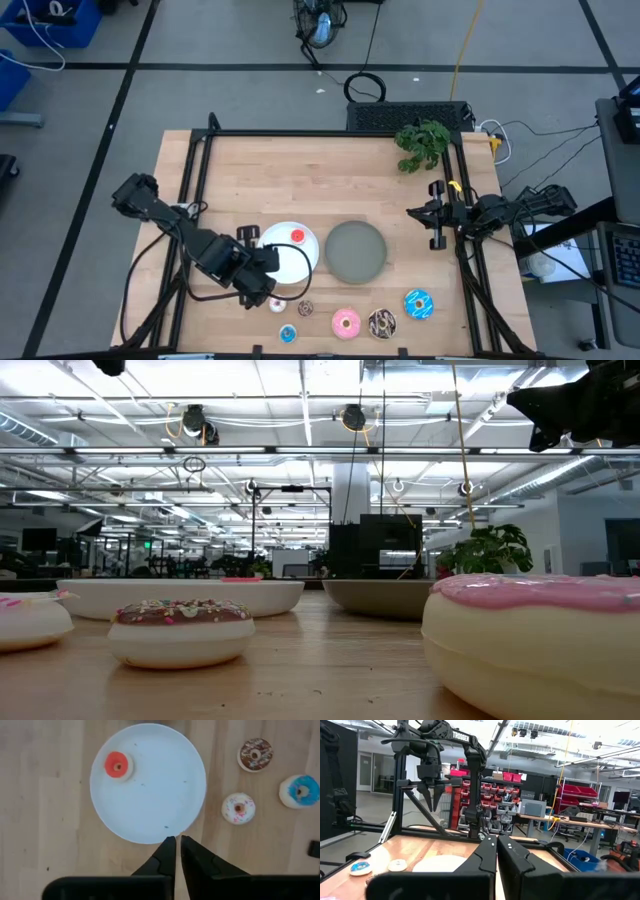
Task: Pick & Place donuts
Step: Put the small white donut on the white plate
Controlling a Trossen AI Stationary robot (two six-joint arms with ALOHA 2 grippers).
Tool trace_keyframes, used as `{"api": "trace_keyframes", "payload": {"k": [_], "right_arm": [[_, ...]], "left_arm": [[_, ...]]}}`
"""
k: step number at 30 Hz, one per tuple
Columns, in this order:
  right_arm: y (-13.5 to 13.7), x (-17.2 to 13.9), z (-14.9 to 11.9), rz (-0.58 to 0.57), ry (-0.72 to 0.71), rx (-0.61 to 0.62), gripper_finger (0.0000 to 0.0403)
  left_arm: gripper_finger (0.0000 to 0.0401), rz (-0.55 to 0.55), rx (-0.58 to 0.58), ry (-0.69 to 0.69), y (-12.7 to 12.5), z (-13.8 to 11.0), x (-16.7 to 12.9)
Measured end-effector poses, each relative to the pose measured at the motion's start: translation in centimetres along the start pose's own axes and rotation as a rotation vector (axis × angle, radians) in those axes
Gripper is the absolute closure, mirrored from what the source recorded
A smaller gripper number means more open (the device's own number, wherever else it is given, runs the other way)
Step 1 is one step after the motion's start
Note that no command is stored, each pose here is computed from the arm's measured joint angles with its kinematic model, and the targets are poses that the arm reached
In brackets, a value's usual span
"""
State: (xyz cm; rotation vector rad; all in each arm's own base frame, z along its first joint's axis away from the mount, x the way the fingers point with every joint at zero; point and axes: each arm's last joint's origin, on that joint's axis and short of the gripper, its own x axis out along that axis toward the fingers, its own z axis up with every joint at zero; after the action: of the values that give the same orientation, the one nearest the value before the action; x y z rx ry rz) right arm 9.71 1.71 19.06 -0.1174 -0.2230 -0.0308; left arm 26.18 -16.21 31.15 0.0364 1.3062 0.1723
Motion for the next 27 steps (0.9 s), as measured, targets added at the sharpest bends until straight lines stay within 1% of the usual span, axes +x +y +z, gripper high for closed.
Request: {"api": "trace_keyframes", "payload": {"k": [5,12,20,22,24,27], "right_arm": [[0.0,0.0,0.0,0.000,0.000,0.000,0.0399],[0.0,0.0,0.0,0.000,0.000,0.000,0.0399],[0.0,0.0,-0.1,0.001,0.009,-0.002,0.0399],[0.0,0.0,-0.1,0.002,0.010,-0.003,0.0399],[0.0,0.0,-0.1,0.002,0.011,-0.003,0.0399],[0.0,0.0,-0.1,0.002,0.011,-0.003,0.0399]], "left_arm": [[0.0360,0.006,-0.009,-0.005,0.0,0.0,0.0],[0.0359,0.006,0.039,-0.011,0.2,0.2,0.1],[0.0359,-0.002,0.012,-0.030,0.6,0.8,0.2],[0.0359,-0.013,0.000,-0.057,0.3,1.2,0.5],[0.0359,-0.046,-0.001,-0.105,-0.3,1.9,0.9],[0.0359,-0.094,0.065,-0.139,-1.8,2.8,2.1]]}}
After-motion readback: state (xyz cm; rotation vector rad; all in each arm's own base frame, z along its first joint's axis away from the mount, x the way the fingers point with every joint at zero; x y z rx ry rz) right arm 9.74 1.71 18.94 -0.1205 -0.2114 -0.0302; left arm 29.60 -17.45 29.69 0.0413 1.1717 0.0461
